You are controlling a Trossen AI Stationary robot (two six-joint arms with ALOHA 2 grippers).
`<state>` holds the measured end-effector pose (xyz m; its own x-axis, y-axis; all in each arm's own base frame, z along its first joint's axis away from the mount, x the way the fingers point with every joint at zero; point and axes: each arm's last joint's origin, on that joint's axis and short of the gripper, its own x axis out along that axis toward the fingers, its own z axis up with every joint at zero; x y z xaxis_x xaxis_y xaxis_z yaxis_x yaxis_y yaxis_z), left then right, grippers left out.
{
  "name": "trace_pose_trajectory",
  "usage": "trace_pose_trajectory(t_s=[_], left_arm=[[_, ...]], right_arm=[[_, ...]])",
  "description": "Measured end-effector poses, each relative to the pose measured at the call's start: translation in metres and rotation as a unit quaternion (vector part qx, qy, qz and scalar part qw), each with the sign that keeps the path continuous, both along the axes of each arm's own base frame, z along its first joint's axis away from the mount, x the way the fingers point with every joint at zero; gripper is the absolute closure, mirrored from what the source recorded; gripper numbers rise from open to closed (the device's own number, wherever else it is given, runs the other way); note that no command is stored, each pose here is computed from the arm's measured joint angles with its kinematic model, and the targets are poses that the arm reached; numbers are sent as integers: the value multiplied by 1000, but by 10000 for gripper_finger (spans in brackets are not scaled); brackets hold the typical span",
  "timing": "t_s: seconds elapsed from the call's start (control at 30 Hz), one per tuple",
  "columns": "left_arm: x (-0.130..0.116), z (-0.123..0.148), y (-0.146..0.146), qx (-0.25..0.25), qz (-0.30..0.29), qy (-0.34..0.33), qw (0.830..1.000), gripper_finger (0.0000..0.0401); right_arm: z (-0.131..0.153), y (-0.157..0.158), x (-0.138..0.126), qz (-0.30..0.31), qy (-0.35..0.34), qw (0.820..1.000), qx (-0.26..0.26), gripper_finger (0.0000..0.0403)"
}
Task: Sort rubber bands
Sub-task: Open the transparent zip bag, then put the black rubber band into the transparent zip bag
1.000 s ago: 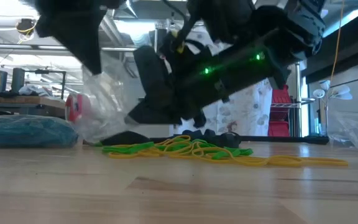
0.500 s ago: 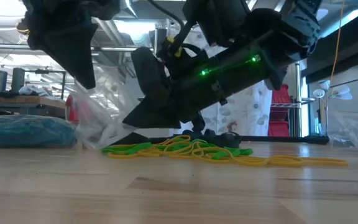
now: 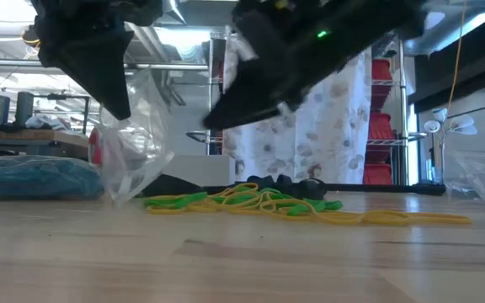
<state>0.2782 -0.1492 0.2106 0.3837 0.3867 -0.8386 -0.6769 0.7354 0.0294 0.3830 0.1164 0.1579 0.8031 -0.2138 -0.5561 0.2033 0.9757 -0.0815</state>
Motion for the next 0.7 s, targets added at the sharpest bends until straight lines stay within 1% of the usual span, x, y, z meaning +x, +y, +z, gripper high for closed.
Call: trace_pose_trajectory(t_s=[0.13, 0.27, 0.33, 0.4, 0.53, 0.63, 0.7], left_arm=[[0, 0, 0, -2, 4, -3, 1000, 400], [0, 0, 0, -3, 4, -4, 1000, 400], [0, 0, 0, -3, 4, -4, 1000, 400], [1, 0, 0, -4, 4, -6, 1000, 400], [2, 1, -1, -5, -4, -11, 1000, 400], [2, 0, -1, -4, -4, -11, 1000, 400], [2, 1, -1, -5, -3, -11, 1000, 400]], right_arm=[[20, -8, -22, -7, 71, 997, -31, 258], [34, -23, -43, -52, 134, 986, -80, 258], [34, -35, -50, -74, 174, 978, -90, 258], [28, -49, -54, -89, 206, 971, -83, 258], [8, -76, -63, -102, 254, 961, -49, 258], [-2, -97, -71, -153, 271, 949, -46, 258], [-6, -109, -71, -178, 268, 947, -21, 258]])
